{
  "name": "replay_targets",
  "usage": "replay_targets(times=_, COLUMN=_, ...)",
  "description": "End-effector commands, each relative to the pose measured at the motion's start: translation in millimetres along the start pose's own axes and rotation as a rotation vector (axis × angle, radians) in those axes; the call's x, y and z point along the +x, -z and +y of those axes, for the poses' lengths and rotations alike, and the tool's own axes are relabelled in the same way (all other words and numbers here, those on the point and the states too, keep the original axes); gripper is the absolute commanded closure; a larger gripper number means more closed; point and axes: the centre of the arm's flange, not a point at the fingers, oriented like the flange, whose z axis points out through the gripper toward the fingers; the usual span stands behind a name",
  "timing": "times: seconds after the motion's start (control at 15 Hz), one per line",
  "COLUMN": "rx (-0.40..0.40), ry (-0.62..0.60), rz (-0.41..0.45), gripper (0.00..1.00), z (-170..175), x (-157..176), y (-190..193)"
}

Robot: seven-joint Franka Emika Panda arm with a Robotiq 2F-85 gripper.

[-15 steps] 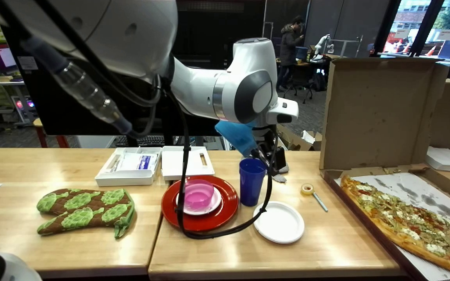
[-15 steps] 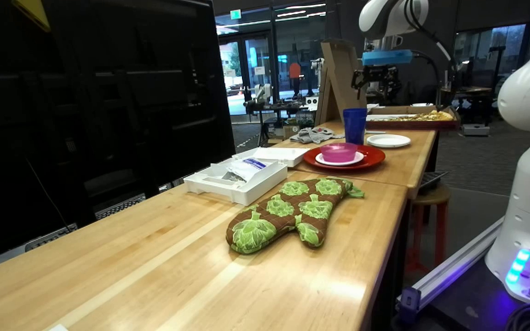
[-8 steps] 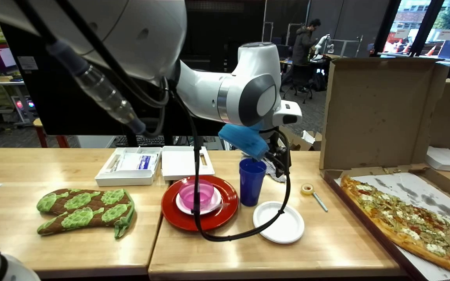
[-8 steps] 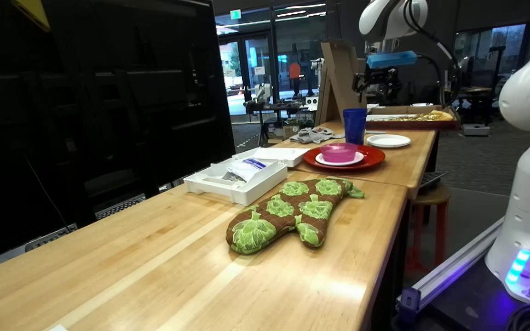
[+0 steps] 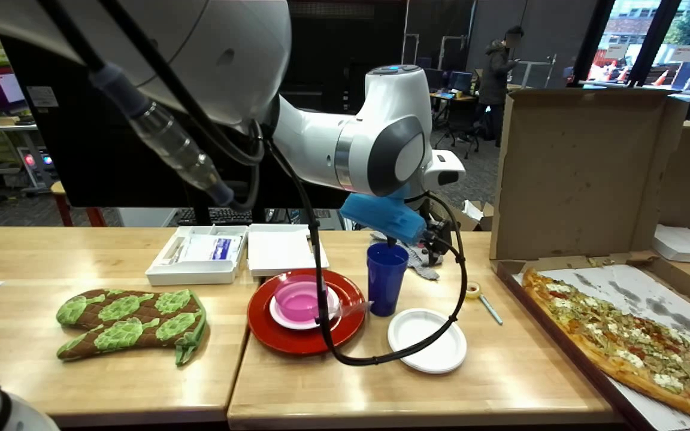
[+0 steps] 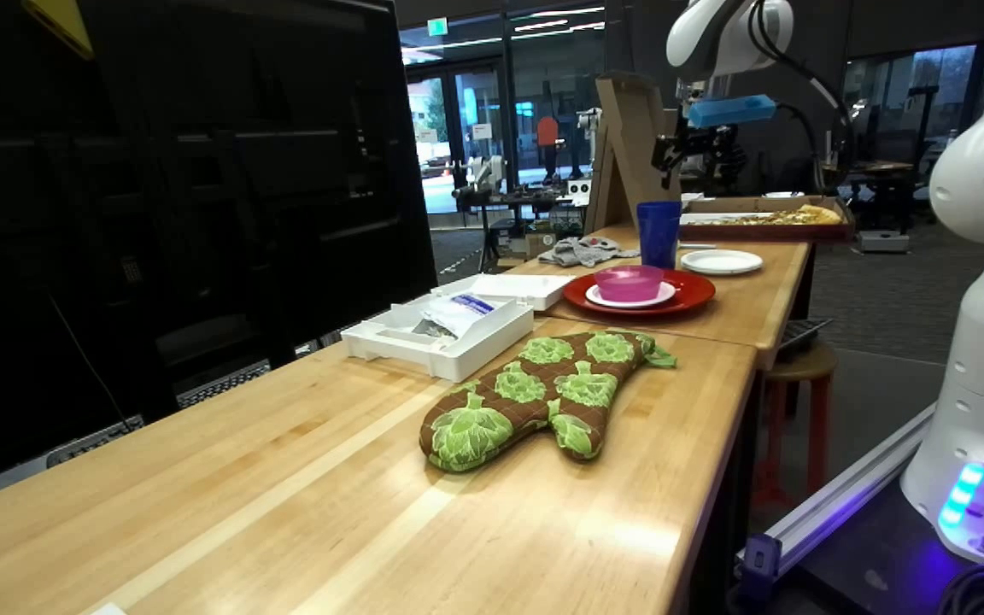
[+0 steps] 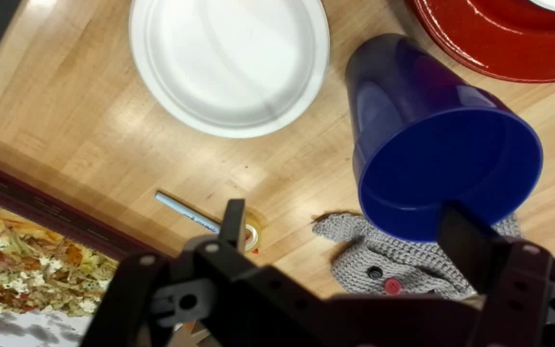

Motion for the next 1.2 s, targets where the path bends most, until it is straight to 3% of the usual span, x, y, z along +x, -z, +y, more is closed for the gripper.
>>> replay_targets(times=0.0, rx=0.024, ry=0.052, rz=0.018, gripper=0.00, z=2.5, x=7.6, y=-2.6)
replay_targets(times=0.53, rx=0.059, ry=0.151, rz=-0.007, gripper=0.00, z=3.9, x=18.7, y=-18.4)
replay_targets(times=1.13, rx=0.040, ry=0.215, rz=-0.048, gripper=0.00, z=12.6, x=35.6, y=-37.7)
